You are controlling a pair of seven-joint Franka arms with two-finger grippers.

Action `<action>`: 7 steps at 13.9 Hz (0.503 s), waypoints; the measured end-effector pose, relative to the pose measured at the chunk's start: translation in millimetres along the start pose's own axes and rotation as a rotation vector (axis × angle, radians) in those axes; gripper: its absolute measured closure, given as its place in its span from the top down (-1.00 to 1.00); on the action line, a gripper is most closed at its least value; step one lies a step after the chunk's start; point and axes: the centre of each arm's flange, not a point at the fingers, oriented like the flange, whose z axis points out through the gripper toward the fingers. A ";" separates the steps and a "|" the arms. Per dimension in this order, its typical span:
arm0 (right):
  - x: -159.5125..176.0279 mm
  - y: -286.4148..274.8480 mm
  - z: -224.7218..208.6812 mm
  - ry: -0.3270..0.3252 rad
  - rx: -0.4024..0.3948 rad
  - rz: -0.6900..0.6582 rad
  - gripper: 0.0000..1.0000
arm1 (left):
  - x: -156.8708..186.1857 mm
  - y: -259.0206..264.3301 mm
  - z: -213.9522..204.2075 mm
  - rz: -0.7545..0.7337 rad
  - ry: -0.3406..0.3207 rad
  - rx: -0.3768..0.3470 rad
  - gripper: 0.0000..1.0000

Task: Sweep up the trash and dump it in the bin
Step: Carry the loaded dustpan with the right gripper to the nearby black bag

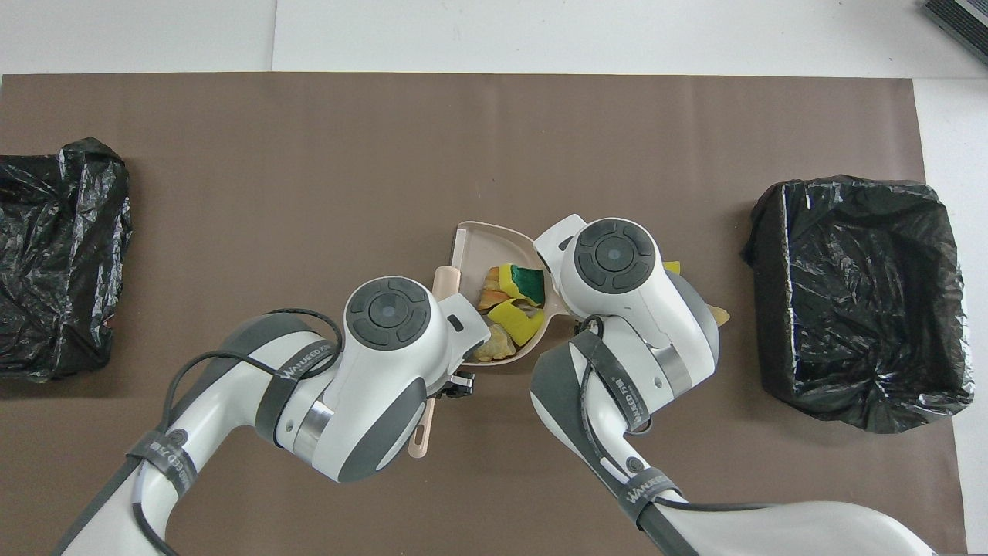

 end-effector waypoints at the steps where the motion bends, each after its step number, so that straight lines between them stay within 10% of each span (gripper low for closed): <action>1: -1.0 0.2 1.0 -0.001 0.002 0.004 -0.36 | 1.4 -15.6 -13.7 -0.027 0.006 -0.006 -0.48; 7: -40.8 22.7 -18.7 0.023 0.000 0.089 -0.36 | -52.7 -51.2 -59.3 -0.099 -0.027 0.021 -0.48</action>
